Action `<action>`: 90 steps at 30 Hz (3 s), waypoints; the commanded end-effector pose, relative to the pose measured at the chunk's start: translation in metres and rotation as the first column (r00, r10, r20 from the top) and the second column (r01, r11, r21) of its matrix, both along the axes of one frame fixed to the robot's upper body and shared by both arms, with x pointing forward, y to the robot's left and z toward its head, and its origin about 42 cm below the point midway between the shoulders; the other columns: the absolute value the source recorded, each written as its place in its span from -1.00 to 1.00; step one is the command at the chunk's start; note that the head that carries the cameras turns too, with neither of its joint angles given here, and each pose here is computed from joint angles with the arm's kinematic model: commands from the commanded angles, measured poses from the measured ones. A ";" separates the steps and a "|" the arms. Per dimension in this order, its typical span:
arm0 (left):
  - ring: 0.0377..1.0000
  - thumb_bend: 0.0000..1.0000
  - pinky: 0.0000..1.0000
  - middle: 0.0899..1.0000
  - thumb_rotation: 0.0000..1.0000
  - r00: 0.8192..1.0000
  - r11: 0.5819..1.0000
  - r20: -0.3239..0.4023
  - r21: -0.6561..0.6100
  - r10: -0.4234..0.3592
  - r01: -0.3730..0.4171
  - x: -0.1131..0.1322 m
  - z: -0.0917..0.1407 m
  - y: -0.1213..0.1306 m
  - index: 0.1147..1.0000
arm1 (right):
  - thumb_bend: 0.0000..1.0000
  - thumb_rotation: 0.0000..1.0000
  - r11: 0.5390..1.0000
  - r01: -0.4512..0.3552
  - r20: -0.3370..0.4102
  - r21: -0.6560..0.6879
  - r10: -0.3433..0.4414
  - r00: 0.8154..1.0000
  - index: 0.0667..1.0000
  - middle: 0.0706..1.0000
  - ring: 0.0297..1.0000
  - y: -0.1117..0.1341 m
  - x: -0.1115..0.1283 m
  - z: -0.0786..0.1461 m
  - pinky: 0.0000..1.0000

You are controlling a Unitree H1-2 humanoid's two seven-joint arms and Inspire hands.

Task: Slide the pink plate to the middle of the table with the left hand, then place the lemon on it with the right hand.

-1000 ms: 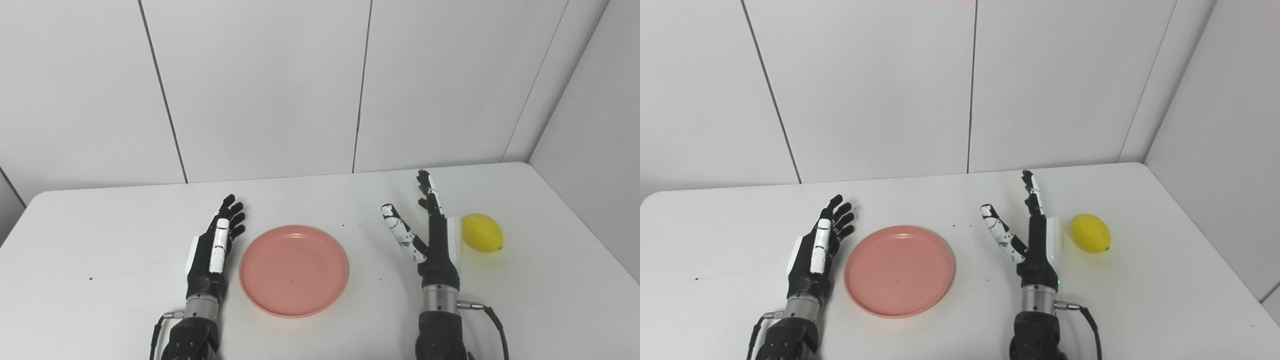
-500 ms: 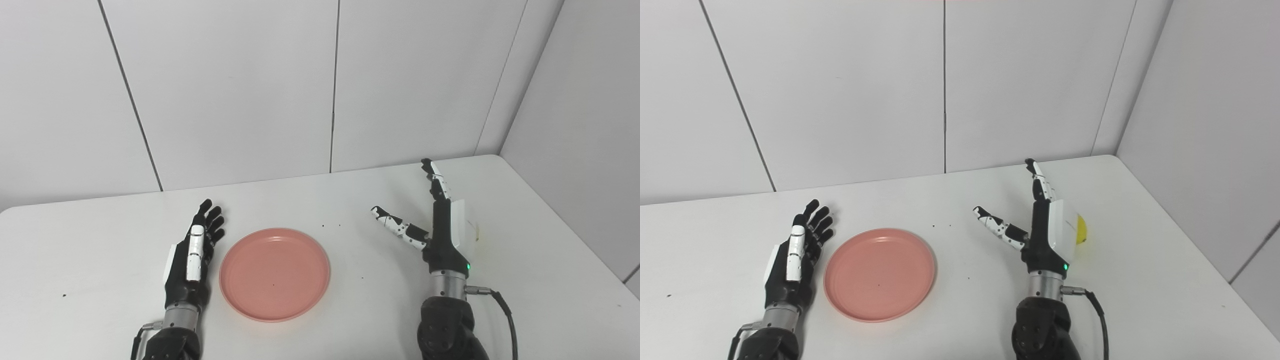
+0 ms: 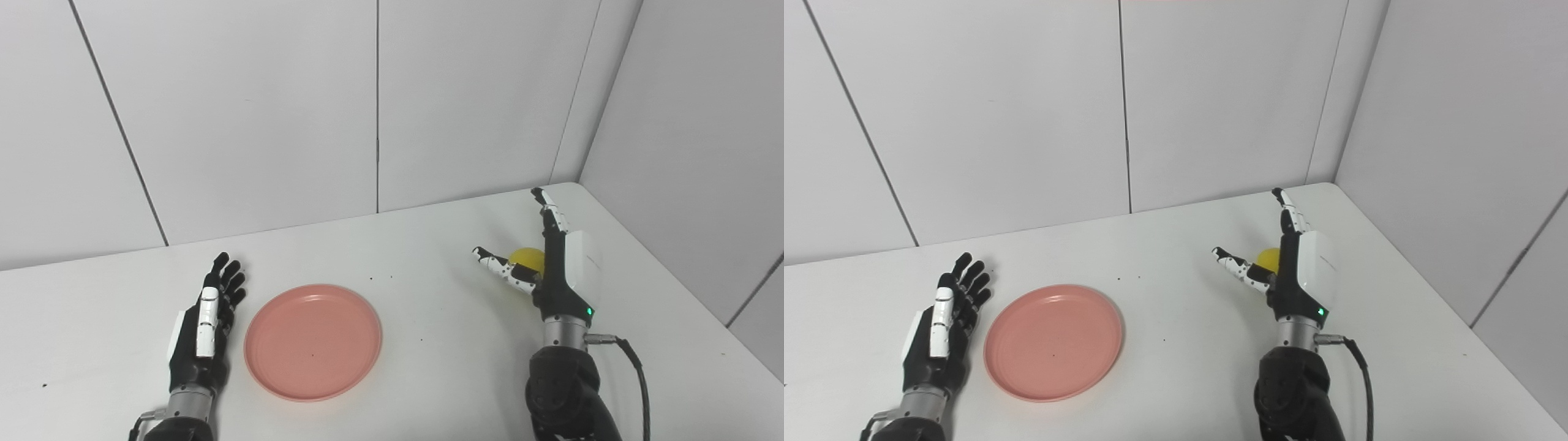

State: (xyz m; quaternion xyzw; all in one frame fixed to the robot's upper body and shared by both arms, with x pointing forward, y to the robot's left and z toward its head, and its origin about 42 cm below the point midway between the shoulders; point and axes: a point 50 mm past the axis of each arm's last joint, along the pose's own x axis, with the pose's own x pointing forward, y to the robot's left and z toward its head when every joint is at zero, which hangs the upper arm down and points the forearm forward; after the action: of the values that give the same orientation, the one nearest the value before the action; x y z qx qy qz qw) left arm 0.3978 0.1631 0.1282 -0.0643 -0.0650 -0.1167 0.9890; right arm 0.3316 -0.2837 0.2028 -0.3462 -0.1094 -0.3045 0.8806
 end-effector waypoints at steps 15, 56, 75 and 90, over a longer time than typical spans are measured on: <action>0.93 0.06 0.95 0.94 1.00 0.999 1.000 -0.036 0.008 0.000 0.000 -0.003 -0.010 0.013 0.93 | 0.69 -0.36 0.998 0.062 -0.073 -0.029 -0.064 0.995 0.68 0.70 0.65 -0.032 0.004 0.007 0.44; 0.94 0.07 0.98 0.94 1.00 0.999 1.000 -0.047 0.006 -0.006 0.006 -0.004 -0.006 0.014 0.93 | 0.12 -1.00 0.996 0.082 -0.314 -0.022 -0.085 0.946 0.48 -0.13 -0.70 -0.047 0.034 -0.029 -0.80; 0.93 0.09 0.95 0.93 1.00 0.999 1.000 -0.045 0.002 -0.001 0.001 -0.003 -0.006 0.014 0.93 | 0.03 -1.00 0.988 0.150 -0.316 -0.039 -0.154 0.936 -0.10 -0.10 -0.26 -0.045 0.032 -0.030 -0.65; 0.93 0.07 0.94 0.93 1.00 0.999 1.000 -0.040 0.003 0.000 0.000 -0.006 -0.005 0.011 0.93 | 0.03 -1.00 0.989 0.148 -0.149 0.018 -0.144 0.978 -0.10 -0.10 -0.21 -0.029 0.027 -0.021 -0.80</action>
State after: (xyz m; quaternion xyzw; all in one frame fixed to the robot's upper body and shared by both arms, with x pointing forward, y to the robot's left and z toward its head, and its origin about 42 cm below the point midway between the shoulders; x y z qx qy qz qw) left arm 0.3964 0.1716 0.1279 -0.0690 -0.0458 -0.1177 0.9896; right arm 0.3530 -0.3163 0.1556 -0.3668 0.0552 -0.3319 0.8673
